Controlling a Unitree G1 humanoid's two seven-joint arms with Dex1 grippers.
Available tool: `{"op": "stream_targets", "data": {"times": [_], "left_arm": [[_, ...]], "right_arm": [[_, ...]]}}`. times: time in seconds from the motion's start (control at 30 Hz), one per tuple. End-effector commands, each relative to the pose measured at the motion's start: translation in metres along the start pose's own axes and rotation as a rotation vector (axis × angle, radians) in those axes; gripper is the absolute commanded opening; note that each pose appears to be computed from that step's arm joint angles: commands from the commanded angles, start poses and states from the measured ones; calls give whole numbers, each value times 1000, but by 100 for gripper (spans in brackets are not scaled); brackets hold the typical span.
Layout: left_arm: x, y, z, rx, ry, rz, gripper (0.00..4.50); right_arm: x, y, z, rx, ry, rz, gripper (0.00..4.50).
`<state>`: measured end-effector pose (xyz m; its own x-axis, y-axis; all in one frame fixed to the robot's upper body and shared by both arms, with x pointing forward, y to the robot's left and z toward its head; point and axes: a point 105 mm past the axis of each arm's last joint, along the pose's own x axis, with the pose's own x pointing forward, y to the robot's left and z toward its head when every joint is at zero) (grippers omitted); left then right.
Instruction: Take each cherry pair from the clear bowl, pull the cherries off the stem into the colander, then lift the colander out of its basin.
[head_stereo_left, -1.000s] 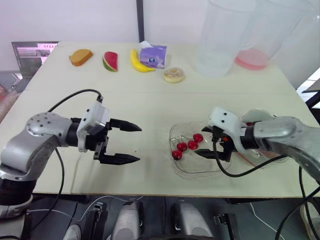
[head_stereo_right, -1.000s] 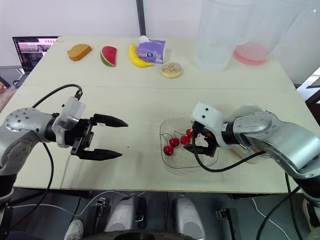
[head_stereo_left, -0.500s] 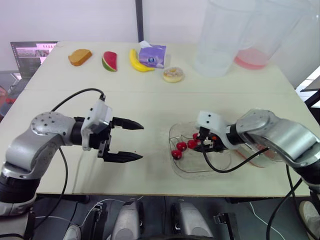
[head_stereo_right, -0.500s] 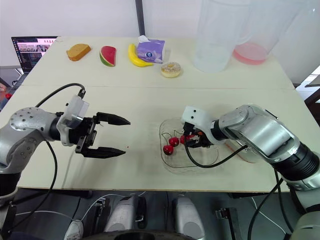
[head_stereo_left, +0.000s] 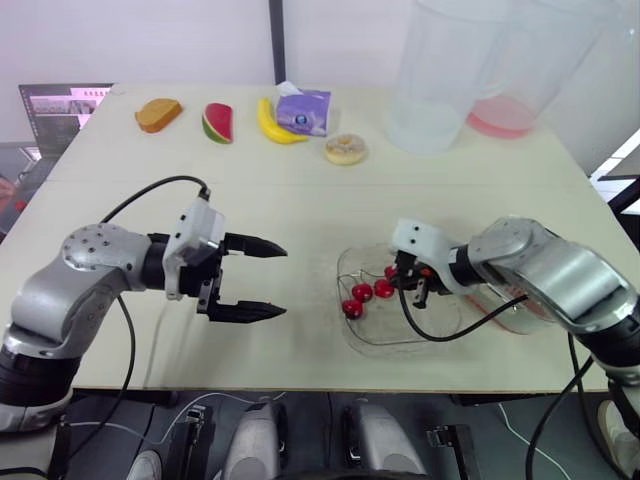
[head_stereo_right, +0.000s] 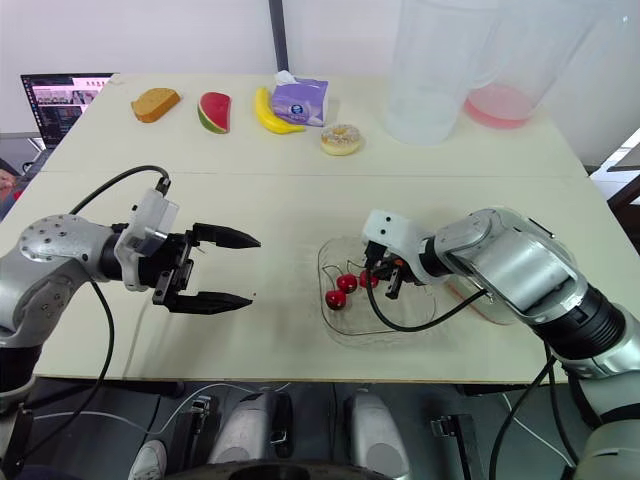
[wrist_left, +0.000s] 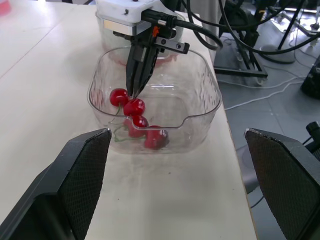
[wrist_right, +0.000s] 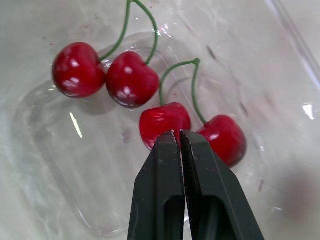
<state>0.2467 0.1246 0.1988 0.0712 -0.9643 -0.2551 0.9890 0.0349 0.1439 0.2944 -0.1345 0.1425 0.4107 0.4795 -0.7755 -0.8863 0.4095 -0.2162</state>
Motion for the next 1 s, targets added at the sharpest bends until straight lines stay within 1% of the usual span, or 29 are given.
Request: {"op": "stream_targets", "data": {"times": [0.03, 0.07, 0.1, 0.43, 0.73, 0.9, 1.0], "left_arm": [[-2, -1, 4, 27, 2, 4, 450], [-2, 0, 4, 27, 3, 5, 450], [-2, 0, 3, 26, 4, 5, 450], [-1, 1, 3, 26, 9, 4, 450], [1, 3, 4, 28, 8, 4, 450], [1, 3, 4, 29, 10, 4, 450], [2, 3, 5, 28, 10, 3, 450]], "right_arm": [[-15, -1, 12, -44, -38, -35, 150], [-15, 0, 14, -40, -47, -33, 188], [-15, 1, 15, -38, -52, -29, 246], [3, 5, 0, -1, -16, -28, 246], [13, 12, -3, 2, -10, -13, 246], [14, 11, -5, 1, -4, -21, 246], [15, 11, -4, 0, -9, -22, 166]]}}
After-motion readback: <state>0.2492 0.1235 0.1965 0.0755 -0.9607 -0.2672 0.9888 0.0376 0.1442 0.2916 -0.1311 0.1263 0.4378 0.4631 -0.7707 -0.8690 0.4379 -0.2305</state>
